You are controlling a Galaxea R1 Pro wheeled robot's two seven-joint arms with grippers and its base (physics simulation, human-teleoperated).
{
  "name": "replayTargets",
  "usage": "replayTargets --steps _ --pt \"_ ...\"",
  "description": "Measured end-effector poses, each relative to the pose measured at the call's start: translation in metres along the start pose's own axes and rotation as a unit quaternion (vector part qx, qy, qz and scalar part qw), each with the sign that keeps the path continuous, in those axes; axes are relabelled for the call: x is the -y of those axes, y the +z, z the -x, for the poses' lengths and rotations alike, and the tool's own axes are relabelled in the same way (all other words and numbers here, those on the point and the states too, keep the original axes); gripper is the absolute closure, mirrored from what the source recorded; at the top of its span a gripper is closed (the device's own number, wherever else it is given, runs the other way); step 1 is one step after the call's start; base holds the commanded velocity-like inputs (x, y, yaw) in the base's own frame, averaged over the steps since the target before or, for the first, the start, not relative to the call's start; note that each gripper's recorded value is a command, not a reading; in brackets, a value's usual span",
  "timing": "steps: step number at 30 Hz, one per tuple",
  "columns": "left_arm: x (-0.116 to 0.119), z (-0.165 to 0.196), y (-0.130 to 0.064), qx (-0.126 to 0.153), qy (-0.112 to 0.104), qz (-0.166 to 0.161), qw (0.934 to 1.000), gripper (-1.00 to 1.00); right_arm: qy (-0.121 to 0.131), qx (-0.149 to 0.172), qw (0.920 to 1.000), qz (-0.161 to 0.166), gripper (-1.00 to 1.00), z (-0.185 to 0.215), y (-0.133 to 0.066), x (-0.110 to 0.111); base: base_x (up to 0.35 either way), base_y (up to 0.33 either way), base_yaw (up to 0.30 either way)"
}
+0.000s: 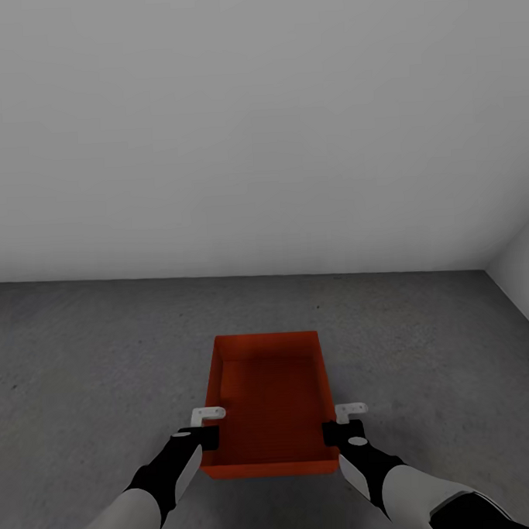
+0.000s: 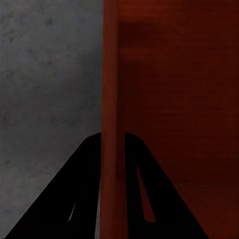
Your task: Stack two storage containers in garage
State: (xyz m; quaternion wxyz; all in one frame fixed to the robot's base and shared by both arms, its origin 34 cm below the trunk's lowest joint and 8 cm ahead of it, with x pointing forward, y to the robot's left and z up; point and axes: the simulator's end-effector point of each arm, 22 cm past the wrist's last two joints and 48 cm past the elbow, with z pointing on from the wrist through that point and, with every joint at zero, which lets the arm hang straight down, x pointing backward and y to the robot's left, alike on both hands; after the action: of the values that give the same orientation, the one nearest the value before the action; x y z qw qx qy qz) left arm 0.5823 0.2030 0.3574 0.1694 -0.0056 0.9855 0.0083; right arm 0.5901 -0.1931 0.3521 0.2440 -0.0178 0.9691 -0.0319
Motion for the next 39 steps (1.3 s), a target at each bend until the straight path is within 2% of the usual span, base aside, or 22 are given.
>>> replayTargets --steps 31,39 --pt "0.000 0.000 0.000 0.000 0.001 0.000 1.0000 1.00 0.001 0.000 1.0000 0.000 1.00 0.000 0.000 0.000 0.000 0.000 0.000" --pt "0.000 -0.008 0.014 0.000 0.001 0.000 1.0000 1.00 0.001 0.000 1.0000 0.000 1.00 -0.010 0.013 -0.001 0.000 0.000 0.000"
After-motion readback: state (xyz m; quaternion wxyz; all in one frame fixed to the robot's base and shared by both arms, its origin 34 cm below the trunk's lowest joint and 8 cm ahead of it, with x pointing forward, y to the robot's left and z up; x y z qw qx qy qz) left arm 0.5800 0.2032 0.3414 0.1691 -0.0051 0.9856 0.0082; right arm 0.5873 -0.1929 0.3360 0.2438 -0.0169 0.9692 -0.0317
